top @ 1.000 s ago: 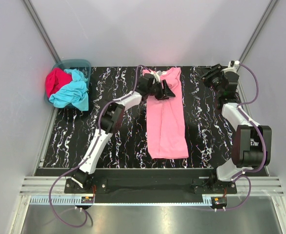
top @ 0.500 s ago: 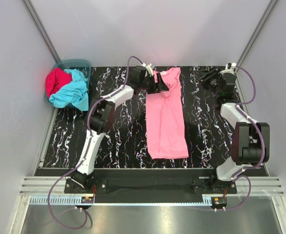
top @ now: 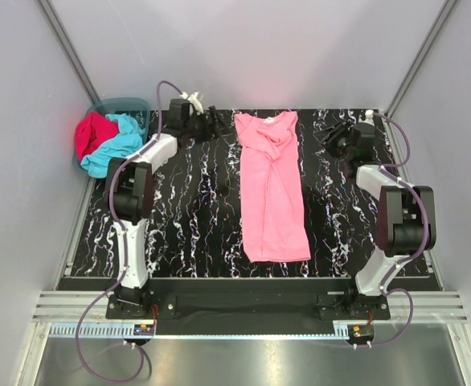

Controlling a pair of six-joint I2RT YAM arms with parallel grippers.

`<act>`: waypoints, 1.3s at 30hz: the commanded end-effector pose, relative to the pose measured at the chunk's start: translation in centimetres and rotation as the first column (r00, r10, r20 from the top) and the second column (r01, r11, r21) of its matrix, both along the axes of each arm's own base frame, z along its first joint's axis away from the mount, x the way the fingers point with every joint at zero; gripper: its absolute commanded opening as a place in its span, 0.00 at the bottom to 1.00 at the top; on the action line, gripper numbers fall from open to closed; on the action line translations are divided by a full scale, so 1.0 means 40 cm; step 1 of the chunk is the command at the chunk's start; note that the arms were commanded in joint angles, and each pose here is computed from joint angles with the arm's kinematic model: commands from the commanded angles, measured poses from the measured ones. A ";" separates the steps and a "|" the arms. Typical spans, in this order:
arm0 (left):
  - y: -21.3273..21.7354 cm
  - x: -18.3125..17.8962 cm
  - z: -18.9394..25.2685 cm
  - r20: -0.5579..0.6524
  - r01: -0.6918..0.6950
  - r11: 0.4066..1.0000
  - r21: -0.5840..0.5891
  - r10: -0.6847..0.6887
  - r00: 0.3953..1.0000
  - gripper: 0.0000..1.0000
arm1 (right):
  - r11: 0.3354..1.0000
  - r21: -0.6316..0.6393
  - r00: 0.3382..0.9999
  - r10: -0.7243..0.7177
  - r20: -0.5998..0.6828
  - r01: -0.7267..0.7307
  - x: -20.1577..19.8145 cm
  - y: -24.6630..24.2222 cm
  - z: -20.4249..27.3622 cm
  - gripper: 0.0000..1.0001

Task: Fold and stack the t-shirts
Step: Fold the tshirt

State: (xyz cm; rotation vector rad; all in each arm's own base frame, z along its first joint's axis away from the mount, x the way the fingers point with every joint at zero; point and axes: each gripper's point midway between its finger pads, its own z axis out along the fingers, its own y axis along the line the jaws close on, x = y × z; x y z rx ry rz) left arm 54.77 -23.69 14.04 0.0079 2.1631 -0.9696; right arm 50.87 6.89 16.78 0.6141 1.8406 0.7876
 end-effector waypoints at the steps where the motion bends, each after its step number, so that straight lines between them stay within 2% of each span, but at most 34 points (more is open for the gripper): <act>1: 0.053 0.039 0.012 0.111 0.018 0.998 0.065 -0.025 0.993 0.82 | 0.987 -0.158 0.999 -0.023 0.027 0.027 0.057 -0.046 0.039 0.46; 3: 0.073 0.044 -0.030 0.072 0.024 0.994 0.109 -0.032 0.997 0.82 | 0.979 -0.203 1.000 -0.015 -0.002 0.014 0.074 -0.057 0.014 0.46; 4: 0.075 0.060 -0.014 0.090 0.028 0.992 0.120 -0.039 0.995 0.82 | 0.976 -0.219 0.999 -0.020 -0.031 0.013 0.074 -0.067 -0.003 0.46; 8: 0.078 0.082 -0.043 0.056 0.019 0.995 0.094 -0.024 0.998 0.82 | 0.967 -0.253 0.999 -0.023 -0.032 0.014 0.106 -0.089 -0.001 0.46; 20: -0.090 0.115 -0.105 -0.015 0.087 0.994 -0.059 -0.088 0.996 0.81 | 0.971 -0.238 0.998 -0.016 -0.065 0.000 0.141 -0.093 -0.054 0.45; 28: -0.158 0.120 -0.115 -0.003 0.134 0.978 -0.157 -0.136 0.991 0.80 | 0.975 -0.224 0.998 -0.008 -0.066 -0.008 0.153 -0.091 -0.060 0.45; 39: -0.140 0.155 -0.110 0.055 0.122 0.983 -0.134 -0.116 0.992 0.79 | 0.980 -0.198 0.997 0.003 -0.074 -0.018 0.159 -0.086 -0.081 0.43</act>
